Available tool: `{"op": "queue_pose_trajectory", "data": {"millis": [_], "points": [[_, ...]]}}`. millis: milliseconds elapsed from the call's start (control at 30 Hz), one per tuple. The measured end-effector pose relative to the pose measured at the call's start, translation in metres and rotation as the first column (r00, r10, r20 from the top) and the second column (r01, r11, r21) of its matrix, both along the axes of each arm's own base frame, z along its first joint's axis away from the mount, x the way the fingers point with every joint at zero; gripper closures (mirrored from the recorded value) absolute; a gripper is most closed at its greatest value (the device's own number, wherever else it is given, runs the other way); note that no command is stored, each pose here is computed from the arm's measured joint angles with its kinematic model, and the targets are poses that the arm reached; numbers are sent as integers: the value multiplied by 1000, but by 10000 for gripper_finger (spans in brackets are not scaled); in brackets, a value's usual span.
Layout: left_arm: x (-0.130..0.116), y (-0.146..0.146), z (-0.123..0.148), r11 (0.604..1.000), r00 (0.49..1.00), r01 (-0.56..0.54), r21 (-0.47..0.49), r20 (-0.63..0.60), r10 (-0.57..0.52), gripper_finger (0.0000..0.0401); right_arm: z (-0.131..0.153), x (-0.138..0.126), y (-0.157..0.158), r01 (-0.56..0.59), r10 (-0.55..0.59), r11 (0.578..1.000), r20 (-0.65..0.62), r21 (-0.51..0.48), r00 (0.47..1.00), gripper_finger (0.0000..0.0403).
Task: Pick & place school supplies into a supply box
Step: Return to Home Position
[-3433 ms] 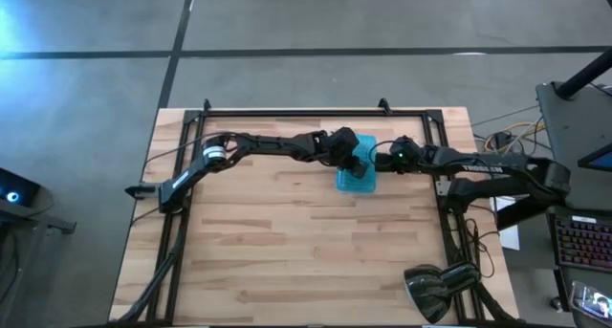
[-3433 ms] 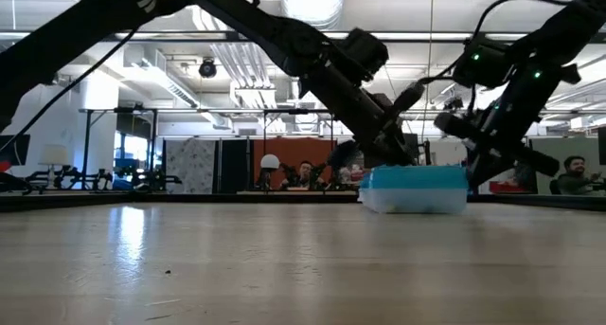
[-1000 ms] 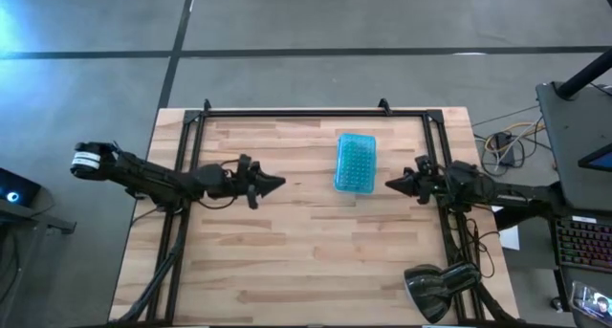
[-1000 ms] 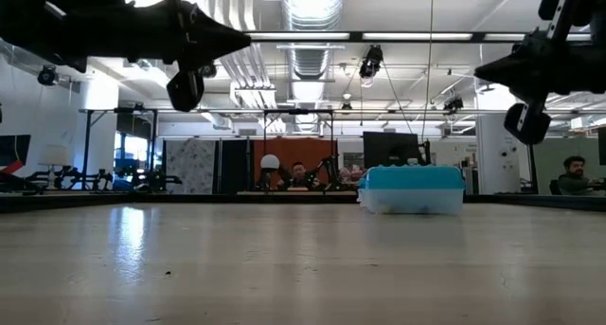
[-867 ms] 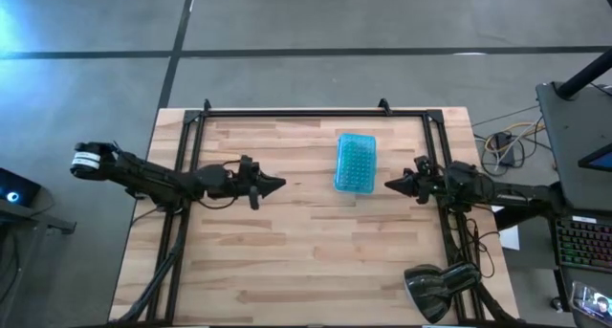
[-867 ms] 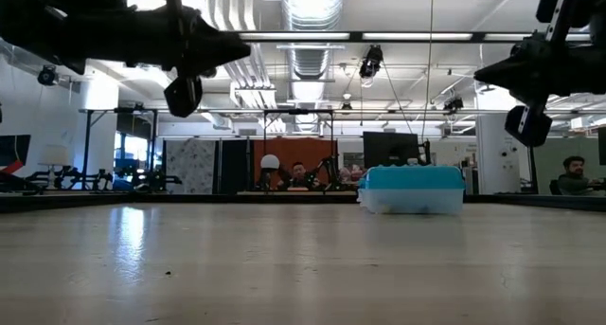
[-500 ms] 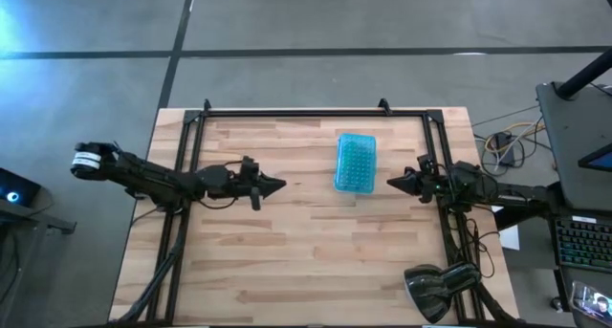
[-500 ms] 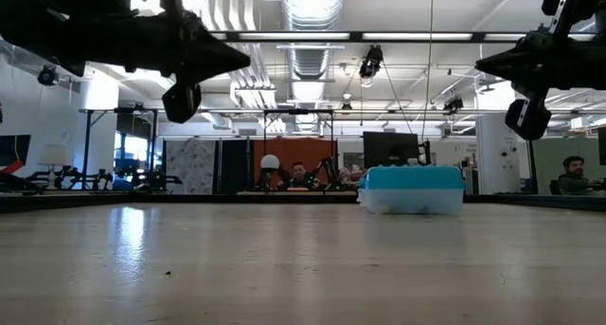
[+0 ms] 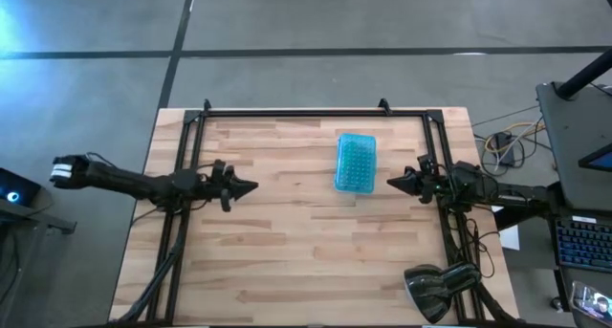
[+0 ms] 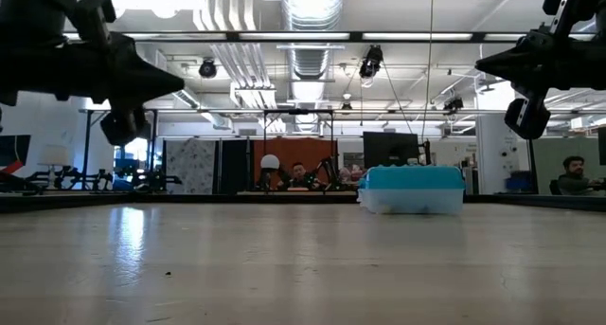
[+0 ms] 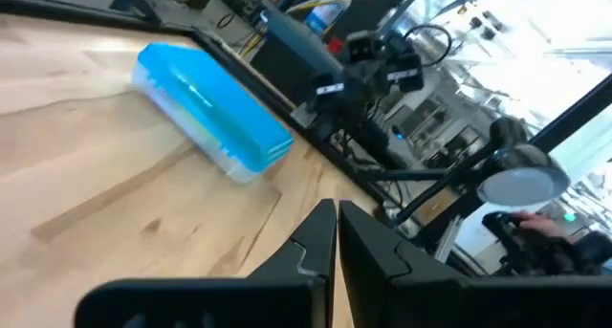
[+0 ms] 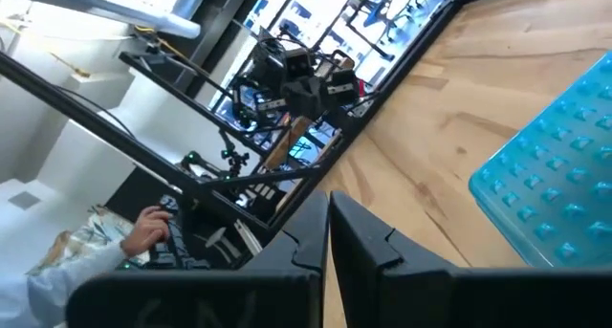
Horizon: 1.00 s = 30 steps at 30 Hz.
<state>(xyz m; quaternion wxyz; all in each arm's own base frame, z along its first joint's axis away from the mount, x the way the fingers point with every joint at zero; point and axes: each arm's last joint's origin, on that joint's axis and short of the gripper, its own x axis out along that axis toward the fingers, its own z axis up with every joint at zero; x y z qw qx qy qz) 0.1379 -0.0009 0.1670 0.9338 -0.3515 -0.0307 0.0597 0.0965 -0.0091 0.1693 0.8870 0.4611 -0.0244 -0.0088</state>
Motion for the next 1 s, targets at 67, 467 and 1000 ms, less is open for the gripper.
{"op": "queue_pose_trajectory", "data": {"millis": [67, 467, 1000], "points": [[-4, 0, -1, 1000, 1000, 0, 1, -16, 0, 401, 0, 0, 0, 0, 0, 1000, 0, 0, 1000, 394], [-24, 1, -5, 1000, 996, 0, 4, -90, 0, 401, 0, 0, 0, 0, 0, 1000, 0, -1, 1000, 394], [-39, 2, 11, 1000, 994, 0, -4, 107, 0, 401, 0, 0, 0, -4, 4, 1000, 0, -1, 1000, 394]]}}
